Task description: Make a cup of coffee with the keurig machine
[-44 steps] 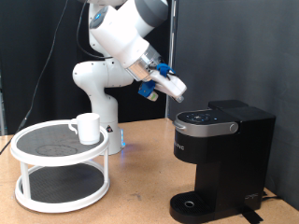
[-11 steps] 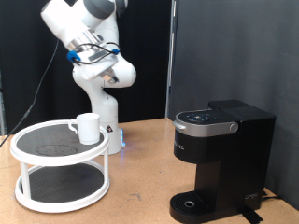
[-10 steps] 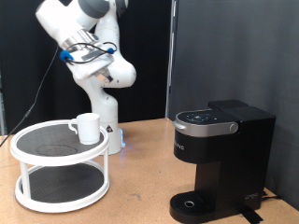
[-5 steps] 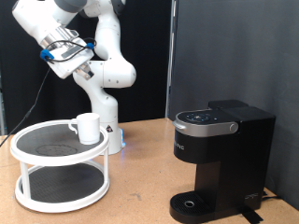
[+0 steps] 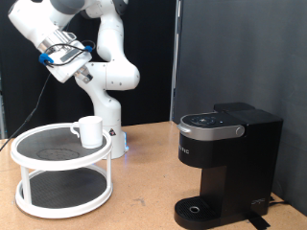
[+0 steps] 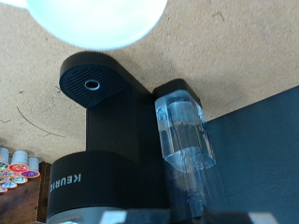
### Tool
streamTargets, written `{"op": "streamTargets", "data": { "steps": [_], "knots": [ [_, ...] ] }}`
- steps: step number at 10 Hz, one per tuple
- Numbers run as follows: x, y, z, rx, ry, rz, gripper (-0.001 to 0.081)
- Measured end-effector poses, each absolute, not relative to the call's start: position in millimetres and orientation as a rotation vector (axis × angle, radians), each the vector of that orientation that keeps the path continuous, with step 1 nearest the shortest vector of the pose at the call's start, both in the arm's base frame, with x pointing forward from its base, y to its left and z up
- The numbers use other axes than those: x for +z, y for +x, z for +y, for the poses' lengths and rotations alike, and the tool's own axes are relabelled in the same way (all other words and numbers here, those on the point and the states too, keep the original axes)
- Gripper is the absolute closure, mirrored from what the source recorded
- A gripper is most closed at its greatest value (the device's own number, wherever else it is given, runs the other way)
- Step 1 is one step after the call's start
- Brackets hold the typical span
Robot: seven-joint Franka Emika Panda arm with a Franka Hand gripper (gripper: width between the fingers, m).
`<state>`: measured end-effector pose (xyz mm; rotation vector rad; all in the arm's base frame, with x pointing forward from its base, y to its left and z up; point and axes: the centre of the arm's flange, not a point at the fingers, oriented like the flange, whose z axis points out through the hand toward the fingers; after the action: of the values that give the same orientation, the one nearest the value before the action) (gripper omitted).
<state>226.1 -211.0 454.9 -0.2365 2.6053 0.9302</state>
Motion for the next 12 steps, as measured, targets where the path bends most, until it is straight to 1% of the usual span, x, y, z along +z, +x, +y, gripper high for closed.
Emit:
{"op": "streamTargets", "data": {
  "steps": [3, 7, 12],
  "knots": [
    [450, 211, -228, 0.928, -0.230, 2.574, 0.0806],
    [448, 209, -229, 0.936, -0.234, 2.571, 0.0806],
    [421, 204, -236, 0.945, -0.356, 2.624, 0.0806]
  ]
}}
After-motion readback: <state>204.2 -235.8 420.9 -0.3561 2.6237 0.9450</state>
